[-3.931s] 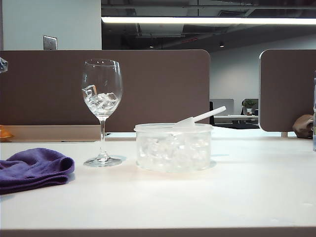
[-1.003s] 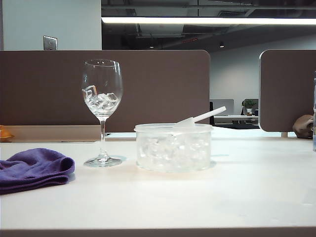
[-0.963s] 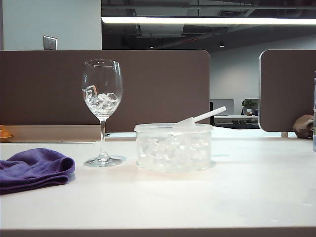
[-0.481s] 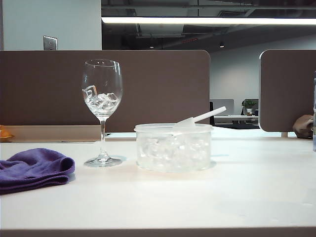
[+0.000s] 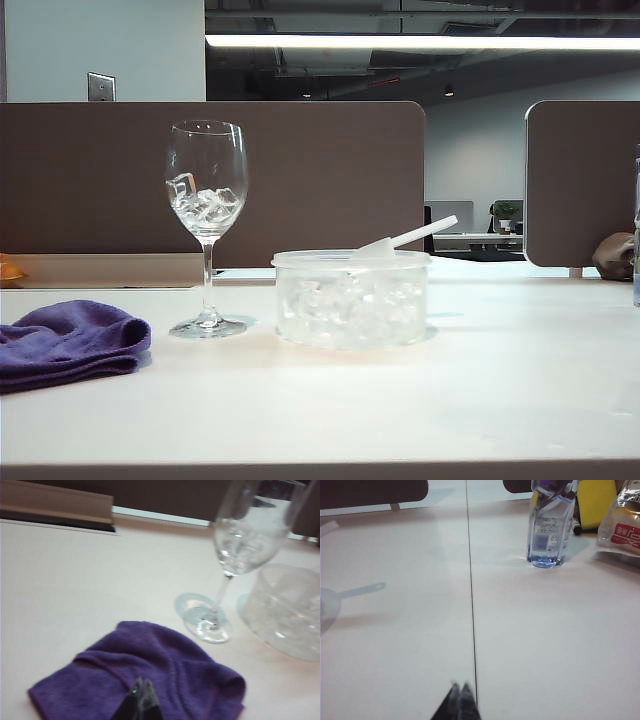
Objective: Pick up an ice shovel filled with ice cubes and pour the ice from the shovel into the glass.
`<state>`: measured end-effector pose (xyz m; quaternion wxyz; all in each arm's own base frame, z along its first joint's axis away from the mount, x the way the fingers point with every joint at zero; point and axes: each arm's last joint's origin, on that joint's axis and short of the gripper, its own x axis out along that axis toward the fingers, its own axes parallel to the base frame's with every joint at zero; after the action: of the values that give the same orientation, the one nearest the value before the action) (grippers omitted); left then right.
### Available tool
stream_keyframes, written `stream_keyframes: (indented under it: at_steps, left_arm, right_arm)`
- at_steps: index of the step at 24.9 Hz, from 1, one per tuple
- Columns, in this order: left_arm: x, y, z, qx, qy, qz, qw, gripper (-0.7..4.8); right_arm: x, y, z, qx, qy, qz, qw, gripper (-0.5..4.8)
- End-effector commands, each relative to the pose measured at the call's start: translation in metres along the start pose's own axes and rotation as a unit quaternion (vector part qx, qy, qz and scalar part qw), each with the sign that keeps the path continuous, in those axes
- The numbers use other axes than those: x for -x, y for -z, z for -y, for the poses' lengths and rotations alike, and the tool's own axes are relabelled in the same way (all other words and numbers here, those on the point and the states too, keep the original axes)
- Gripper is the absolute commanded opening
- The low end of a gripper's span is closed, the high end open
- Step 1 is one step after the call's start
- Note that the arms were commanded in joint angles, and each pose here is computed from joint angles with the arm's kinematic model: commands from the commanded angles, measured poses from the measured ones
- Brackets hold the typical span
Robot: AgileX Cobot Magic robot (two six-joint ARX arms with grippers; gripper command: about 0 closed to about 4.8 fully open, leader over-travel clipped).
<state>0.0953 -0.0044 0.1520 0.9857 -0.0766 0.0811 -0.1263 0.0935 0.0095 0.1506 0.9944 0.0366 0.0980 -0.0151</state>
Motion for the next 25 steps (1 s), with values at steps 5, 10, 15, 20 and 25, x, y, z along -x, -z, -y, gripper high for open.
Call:
stream_keyframes:
  at_steps: [5, 10, 15, 20, 25]
  left_arm:
    - [0.0003, 0.0021, -0.0060, 0.004, -0.096, 0.001, 0.995, -0.05]
    - [0.0003, 0.0021, -0.0063, 0.002, -0.101, 0.001, 0.995, -0.05]
    - [0.0004, 0.0020, -0.0063, 0.002, -0.101, 0.002, 0.995, -0.05]
    - [0.0004, 0.0020, -0.0063, 0.002, -0.101, 0.002, 0.995, -0.05]
    - [0.0004, 0.0020, -0.0063, 0.002, -0.101, 0.002, 0.995, -0.05]
  right_arm:
    - [0.0000, 0.0004, 0.0002, 0.002, 0.003, -0.002, 1.000, -0.01]
    - [0.0000, 0.0004, 0.0002, 0.002, 0.003, -0.002, 1.000, -0.01]
    - [0.0000, 0.0004, 0.0002, 0.002, 0.003, -0.002, 1.000, -0.01]
    - [0.0000, 0.0004, 0.0002, 0.002, 0.003, -0.002, 1.000, -0.01]
    - [0.0000, 0.0004, 0.0002, 0.002, 0.003, -0.002, 1.000, -0.01]
